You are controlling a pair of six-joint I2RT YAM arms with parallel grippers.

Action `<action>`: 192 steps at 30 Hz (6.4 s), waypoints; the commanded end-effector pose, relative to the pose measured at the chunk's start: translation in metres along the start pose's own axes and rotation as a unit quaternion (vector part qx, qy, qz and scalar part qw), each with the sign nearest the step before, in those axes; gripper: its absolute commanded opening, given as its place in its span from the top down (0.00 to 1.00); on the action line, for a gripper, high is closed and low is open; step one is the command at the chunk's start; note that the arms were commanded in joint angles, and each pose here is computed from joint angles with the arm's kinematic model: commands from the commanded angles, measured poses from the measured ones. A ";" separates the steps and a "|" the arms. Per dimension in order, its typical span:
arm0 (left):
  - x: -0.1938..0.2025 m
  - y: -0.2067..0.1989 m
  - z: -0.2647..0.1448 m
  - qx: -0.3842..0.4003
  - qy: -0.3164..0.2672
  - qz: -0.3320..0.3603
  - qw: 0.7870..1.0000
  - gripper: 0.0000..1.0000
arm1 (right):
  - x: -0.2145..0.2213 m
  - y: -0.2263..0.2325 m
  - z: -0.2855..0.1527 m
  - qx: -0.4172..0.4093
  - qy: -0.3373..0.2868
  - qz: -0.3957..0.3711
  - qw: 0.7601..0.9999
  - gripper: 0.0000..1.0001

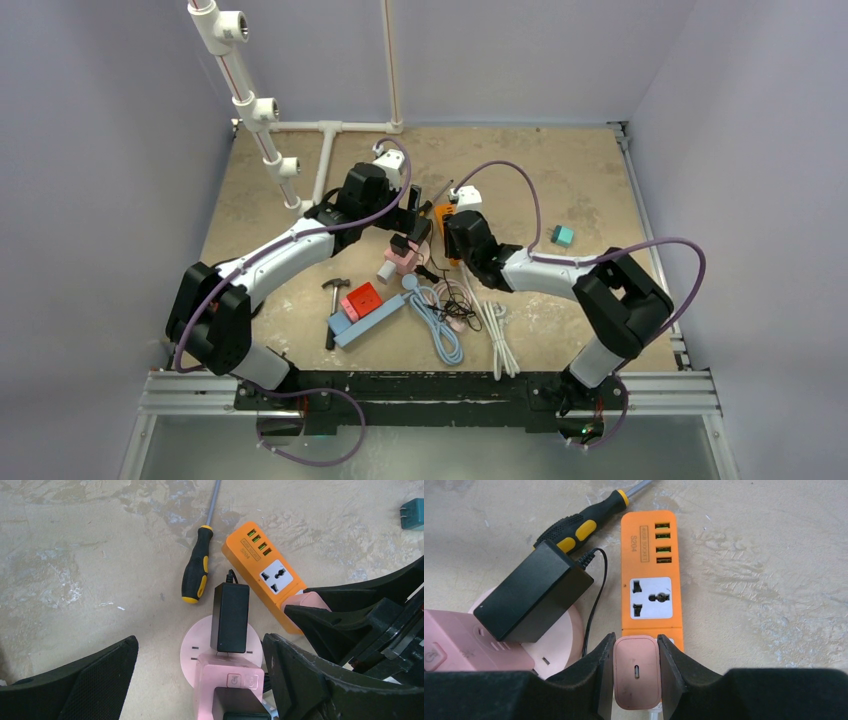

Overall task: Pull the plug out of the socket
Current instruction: Remove the plug from the socket, then place the plug at the center of the board, then move the socket to the corner of the board.

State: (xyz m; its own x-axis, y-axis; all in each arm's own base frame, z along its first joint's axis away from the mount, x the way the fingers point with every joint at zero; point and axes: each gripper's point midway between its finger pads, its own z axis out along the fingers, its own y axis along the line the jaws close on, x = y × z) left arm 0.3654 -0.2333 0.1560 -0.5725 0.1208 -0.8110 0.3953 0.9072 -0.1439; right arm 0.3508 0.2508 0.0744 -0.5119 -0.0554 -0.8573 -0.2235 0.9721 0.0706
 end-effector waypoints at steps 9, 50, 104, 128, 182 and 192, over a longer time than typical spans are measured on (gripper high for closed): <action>-0.009 -0.004 0.000 0.009 -0.011 -0.011 1.000 0.05 | -0.033 0.007 -0.017 -0.022 -0.052 0.016 0.998 1.00; -0.033 -0.043 -0.014 0.181 -0.061 -0.091 0.977 0.06 | -0.097 0.011 -0.107 -0.146 -0.226 0.092 0.959 1.00; -0.034 -0.007 -0.022 0.073 -0.059 -0.070 0.993 0.06 | 0.011 -0.266 -0.055 0.141 -0.104 0.420 0.890 0.34; -0.030 -0.006 -0.017 0.069 -0.053 -0.070 0.994 0.06 | -0.025 -0.102 -0.085 -0.083 -0.044 0.185 0.978 0.17; -0.032 -0.007 -0.018 0.073 -0.054 -0.075 0.993 0.06 | 0.092 -0.018 -0.042 0.096 0.141 0.060 0.984 0.81; -0.035 -0.006 -0.023 0.069 -0.061 -0.070 0.993 0.06 | 0.054 -0.035 -0.022 0.104 0.111 0.085 0.985 1.00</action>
State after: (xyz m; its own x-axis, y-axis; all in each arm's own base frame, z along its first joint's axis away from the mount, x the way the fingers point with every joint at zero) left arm 0.3581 -0.2330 0.1640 -0.6123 -0.0353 -0.7898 0.3910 0.8547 -0.3413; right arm 0.2836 0.2208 0.0222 -0.7307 0.0293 -0.6821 -0.0149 0.9982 0.0589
